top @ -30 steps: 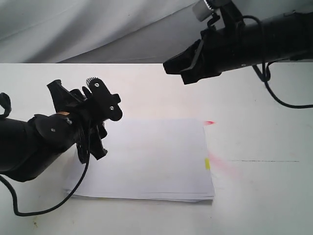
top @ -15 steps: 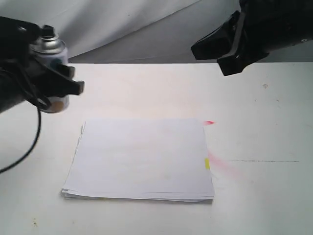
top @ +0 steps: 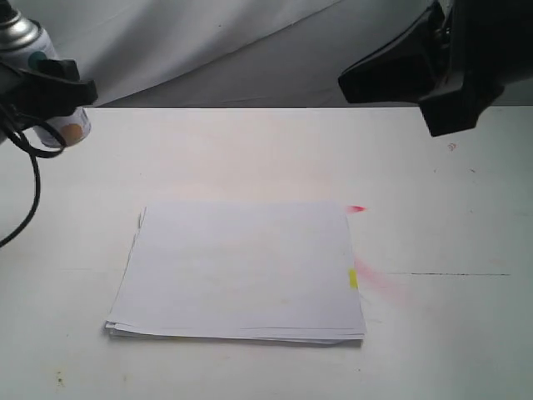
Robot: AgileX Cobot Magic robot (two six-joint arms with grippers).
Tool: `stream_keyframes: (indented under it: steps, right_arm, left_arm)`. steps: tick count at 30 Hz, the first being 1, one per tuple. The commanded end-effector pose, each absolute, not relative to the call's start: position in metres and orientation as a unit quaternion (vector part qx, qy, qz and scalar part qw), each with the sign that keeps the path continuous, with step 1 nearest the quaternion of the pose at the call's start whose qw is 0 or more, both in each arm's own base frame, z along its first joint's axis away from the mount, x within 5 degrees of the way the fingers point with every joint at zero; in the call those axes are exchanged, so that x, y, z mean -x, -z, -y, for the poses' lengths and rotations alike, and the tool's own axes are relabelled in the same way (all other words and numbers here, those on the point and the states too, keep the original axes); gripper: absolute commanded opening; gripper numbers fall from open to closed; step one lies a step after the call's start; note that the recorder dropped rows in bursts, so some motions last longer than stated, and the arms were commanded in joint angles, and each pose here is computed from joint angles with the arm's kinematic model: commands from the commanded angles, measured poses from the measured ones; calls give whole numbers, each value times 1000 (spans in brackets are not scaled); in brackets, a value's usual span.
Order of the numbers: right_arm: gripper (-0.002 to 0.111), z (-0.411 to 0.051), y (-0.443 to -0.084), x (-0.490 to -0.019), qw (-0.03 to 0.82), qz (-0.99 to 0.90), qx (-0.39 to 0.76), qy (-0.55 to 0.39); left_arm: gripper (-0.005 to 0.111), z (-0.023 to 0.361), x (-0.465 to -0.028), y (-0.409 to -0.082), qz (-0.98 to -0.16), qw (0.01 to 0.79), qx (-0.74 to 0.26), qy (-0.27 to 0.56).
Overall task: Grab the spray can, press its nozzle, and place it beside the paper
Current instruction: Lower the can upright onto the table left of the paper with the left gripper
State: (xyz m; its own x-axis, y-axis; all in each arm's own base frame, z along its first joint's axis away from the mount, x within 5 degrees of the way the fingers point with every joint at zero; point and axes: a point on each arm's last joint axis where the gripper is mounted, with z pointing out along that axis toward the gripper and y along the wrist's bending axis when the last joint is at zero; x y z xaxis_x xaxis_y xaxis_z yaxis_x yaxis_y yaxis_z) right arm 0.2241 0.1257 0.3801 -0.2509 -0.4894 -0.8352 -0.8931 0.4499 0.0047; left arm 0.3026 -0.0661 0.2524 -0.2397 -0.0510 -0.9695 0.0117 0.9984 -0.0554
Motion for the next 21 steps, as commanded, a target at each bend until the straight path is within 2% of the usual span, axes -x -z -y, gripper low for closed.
stream_keyframes:
  steps: [1,5,11,15,21]
  right_arm:
    - [0,-125,-380,-221,392,-751,466,-257]
    - [0,-124,-379,-221,388,-752,470,-252]
    - [0,-124,-379,-221,388,-752,469,-253]
    - [0,-124,-379,-221,388,-752,469,-253]
    - [0,-124,-379,-221,388,-752,469,-253]
  left_arm:
    - [0,71,-324,-226,-771,636,26,28]
    - [0,82,-340,-185,-765,643,-15,39]
    - [0,81,-349,-130,-786,618,-14,14]
    - [0,79,-349,-113,-793,609,-8,4]
    - [0,76,-349,-107,-800,600,22,3]
